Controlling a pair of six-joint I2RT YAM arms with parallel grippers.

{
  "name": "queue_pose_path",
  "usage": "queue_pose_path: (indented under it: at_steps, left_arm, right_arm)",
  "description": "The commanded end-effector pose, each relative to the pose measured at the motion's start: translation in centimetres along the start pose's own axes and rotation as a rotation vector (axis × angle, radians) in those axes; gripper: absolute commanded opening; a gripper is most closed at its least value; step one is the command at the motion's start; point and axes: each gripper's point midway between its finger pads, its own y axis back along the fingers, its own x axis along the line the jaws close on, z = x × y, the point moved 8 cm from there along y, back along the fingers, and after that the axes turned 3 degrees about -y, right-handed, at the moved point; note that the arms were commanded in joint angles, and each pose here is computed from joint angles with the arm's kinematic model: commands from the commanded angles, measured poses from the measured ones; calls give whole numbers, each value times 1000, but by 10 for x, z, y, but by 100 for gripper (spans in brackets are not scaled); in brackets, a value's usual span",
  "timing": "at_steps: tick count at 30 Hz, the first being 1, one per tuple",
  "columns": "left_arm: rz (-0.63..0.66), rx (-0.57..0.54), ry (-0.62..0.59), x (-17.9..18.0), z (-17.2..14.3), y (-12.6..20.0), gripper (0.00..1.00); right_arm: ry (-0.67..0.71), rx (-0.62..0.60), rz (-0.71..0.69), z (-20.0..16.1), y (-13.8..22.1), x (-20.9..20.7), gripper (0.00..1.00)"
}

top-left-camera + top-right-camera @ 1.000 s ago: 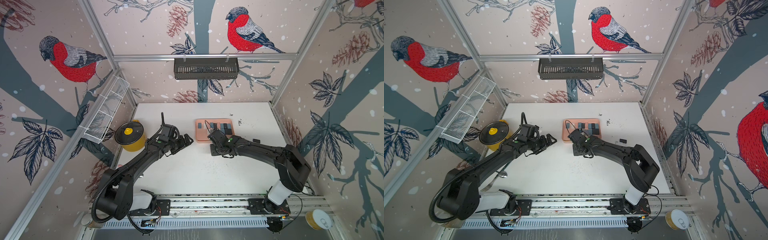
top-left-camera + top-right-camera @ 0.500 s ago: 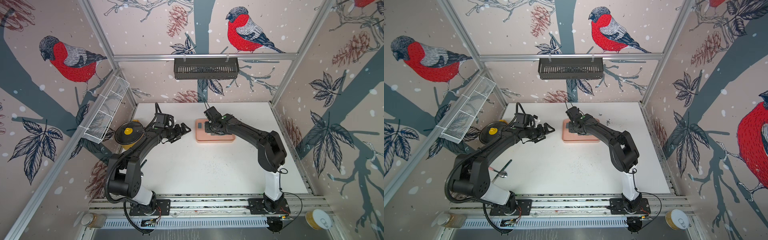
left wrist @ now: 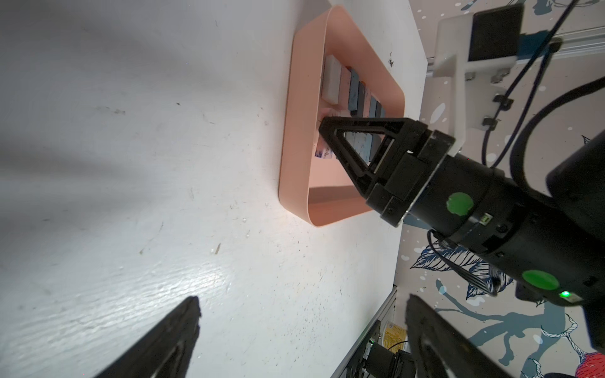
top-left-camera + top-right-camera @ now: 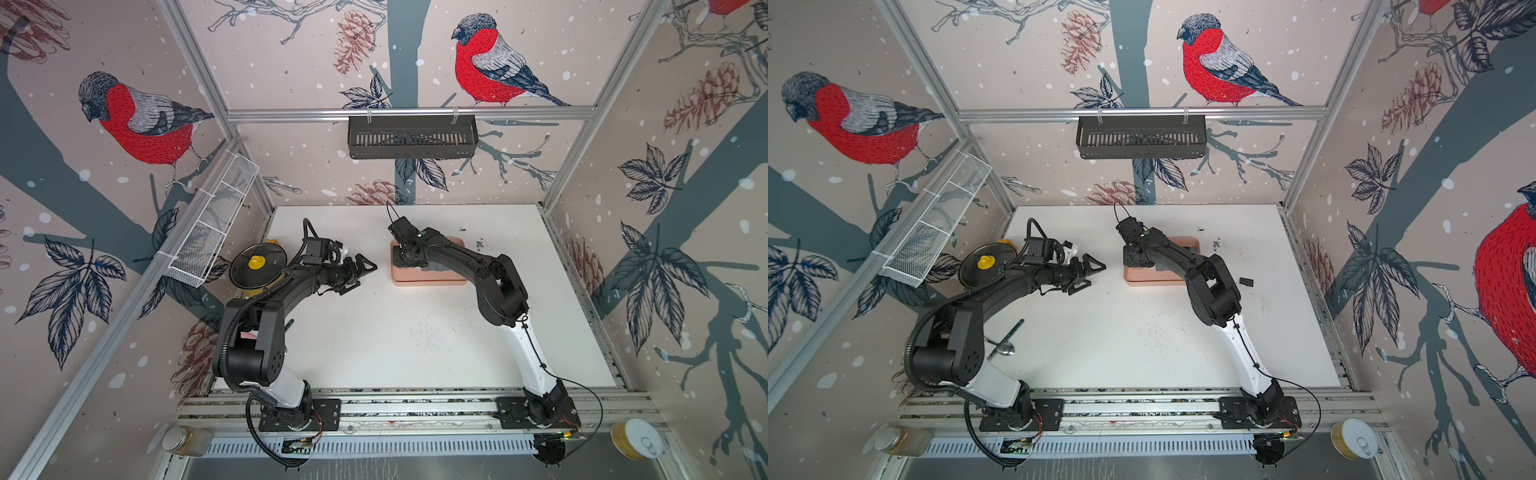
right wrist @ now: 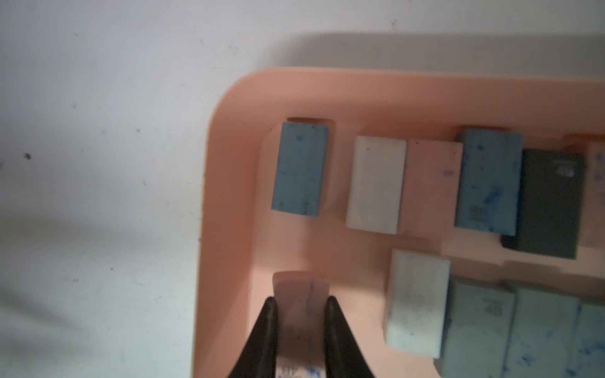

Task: Put the eraser in the storage box
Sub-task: Place the eraser in the storage box.

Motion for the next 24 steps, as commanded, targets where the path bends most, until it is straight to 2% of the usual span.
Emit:
queue_pose_path:
  at_steps: [1, 10, 24]
  left_arm:
    - [-40, -11, -17, -3, 3, 1, 97]
    - [-43, -5, -6, -1, 5, -1, 97]
    - [-44, -4, -7, -2, 4, -1, 97]
  right_arm:
    - [-11, 4, -32, 1, -4, -4, 18]
    - [-8, 11, -99, 1, -14, -18, 20]
    - [4, -6, -134, 3, -12, -18, 30]
